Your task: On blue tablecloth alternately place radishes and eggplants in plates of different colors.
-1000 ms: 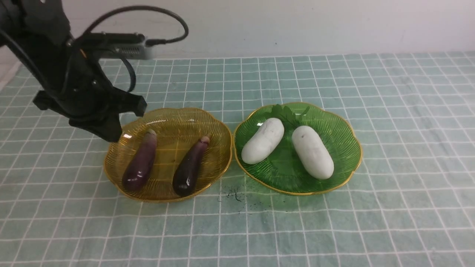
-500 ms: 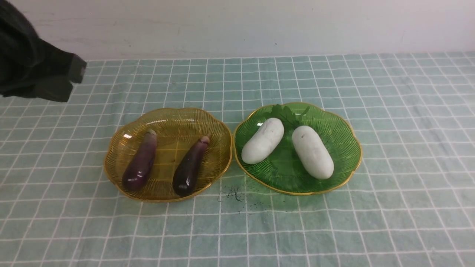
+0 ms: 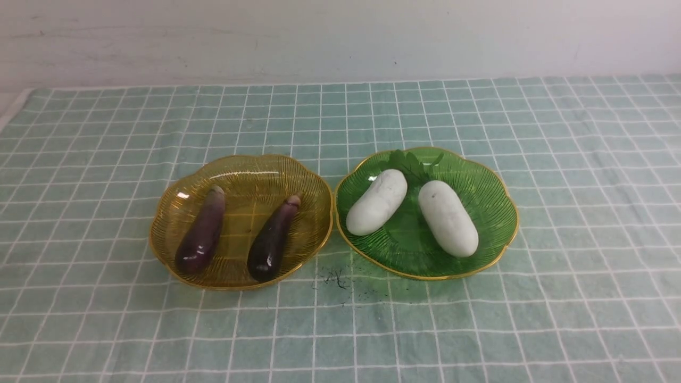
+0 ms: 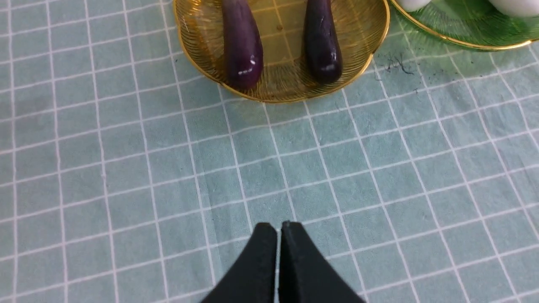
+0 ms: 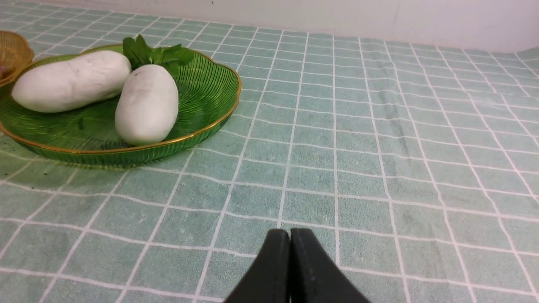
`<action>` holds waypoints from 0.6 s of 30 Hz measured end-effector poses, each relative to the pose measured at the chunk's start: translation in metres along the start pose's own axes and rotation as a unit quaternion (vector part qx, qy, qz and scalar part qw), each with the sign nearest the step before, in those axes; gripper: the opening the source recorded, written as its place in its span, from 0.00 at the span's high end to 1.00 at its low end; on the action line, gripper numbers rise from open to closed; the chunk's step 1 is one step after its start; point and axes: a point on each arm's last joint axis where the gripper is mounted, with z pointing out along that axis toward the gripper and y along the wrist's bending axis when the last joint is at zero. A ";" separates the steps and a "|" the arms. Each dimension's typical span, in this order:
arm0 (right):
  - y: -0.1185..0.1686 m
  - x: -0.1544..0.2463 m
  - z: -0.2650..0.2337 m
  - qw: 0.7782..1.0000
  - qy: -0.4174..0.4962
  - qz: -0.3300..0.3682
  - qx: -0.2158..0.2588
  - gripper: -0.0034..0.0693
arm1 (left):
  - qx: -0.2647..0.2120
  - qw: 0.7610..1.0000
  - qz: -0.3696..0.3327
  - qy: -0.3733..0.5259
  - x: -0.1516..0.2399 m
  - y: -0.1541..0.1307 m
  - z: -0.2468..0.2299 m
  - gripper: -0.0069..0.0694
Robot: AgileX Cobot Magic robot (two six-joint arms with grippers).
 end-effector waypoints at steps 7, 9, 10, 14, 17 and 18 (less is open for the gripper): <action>0.000 0.000 0.000 1.000 0.000 0.000 0.000 0.97 | 0.002 0.974 -0.005 -0.227 0.072 -0.002 -0.007 0.92; 0.000 0.000 0.000 1.000 0.000 0.000 0.000 0.97 | 0.002 0.963 -0.006 -0.270 0.087 -0.002 0.000 0.92; 0.000 0.000 0.000 1.000 0.000 0.000 0.000 0.97 | 0.002 0.959 -0.007 -0.284 0.091 -0.002 0.003 0.92; 0.000 0.000 0.000 1.000 0.000 0.000 0.000 0.97 | 0.007 0.952 -0.007 -0.306 0.095 -0.001 0.015 0.92; 0.000 0.000 0.000 1.000 0.000 0.000 0.000 0.97 | 0.007 0.947 -0.015 -0.322 0.095 -0.001 0.023 0.92; 0.000 0.000 0.000 1.000 0.000 0.000 0.000 0.97 | 0.007 0.946 -0.015 -0.322 0.095 -0.001 0.023 0.92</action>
